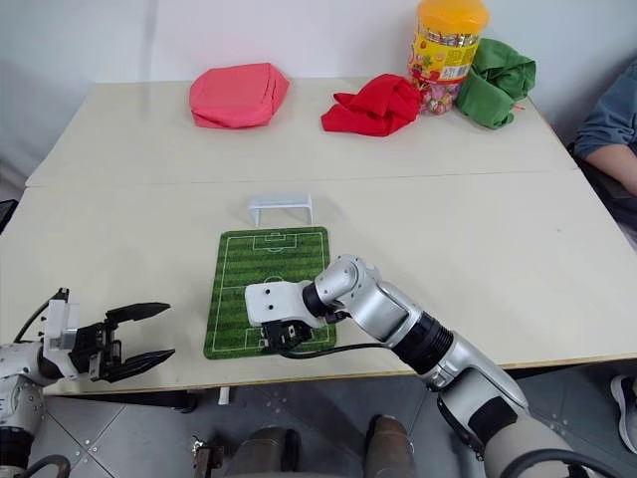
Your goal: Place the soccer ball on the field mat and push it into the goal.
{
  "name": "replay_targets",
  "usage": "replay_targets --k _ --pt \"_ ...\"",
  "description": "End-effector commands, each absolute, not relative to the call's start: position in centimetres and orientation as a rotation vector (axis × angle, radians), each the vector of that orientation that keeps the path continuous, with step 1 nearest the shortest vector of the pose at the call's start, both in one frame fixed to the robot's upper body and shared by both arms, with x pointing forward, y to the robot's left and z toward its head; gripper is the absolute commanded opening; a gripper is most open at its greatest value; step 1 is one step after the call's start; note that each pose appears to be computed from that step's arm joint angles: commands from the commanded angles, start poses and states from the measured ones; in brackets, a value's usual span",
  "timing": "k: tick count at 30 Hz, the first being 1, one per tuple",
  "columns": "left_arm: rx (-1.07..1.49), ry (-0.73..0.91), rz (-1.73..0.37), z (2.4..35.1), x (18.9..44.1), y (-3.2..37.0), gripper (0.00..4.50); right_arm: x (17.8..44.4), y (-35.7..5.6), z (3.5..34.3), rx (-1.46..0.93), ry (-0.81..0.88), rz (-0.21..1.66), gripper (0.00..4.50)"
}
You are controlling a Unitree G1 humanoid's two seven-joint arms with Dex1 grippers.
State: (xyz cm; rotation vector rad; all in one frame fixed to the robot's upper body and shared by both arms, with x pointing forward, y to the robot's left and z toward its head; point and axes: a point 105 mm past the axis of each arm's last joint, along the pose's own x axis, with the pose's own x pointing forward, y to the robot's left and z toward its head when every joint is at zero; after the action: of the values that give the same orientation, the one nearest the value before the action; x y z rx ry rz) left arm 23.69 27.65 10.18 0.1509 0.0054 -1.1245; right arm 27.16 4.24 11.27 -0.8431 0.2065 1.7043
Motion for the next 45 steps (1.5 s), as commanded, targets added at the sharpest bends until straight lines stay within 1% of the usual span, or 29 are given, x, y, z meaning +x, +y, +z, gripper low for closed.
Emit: replay_targets --k 1,6,13,19,24,27,30,33,36,41,45 --pt "0.171 -0.046 -1.15 11.0 23.4 27.7 4.5 26.3 4.9 12.6 -0.835 0.146 1.744 3.64" --pt "0.171 -0.051 -1.146 11.1 23.6 27.7 4.5 26.1 5.1 13.5 -0.804 0.119 1.737 3.64" --pt "0.172 -0.06 -1.144 11.3 24.1 27.6 4.5 26.9 4.8 13.2 -0.807 0.128 1.699 3.64" --pt "0.174 -0.065 -1.141 11.6 24.4 27.6 4.5 27.5 5.2 14.9 -0.78 0.078 1.678 3.64" --pt "0.175 -0.064 -1.142 11.6 24.4 27.6 4.5 26.9 4.9 17.1 -0.723 0.029 1.68 3.64" --pt "0.174 -0.062 -1.143 11.7 24.5 27.6 4.5 25.8 3.8 17.7 -0.679 0.014 1.69 3.05" --pt "0.173 -0.06 -1.145 11.8 24.6 27.6 4.5 24.9 2.9 17.1 -0.654 0.034 1.687 2.05" --pt "0.172 -0.06 -1.149 11.8 24.7 27.6 4.5 24.7 2.5 16.8 -0.621 0.042 1.661 1.02" --pt "0.171 -0.057 -1.157 11.9 24.9 27.6 4.5 24.2 1.5 16.0 -0.608 0.078 1.634 0.02" --pt "0.173 -0.056 -1.161 12.0 25.4 27.6 4.5 24.3 0.9 15.1 -0.548 0.157 1.577 0.02" --pt "0.173 -0.054 -1.168 12.0 25.5 27.6 4.5 24.2 0.9 14.5 -0.497 0.201 1.571 0.02"
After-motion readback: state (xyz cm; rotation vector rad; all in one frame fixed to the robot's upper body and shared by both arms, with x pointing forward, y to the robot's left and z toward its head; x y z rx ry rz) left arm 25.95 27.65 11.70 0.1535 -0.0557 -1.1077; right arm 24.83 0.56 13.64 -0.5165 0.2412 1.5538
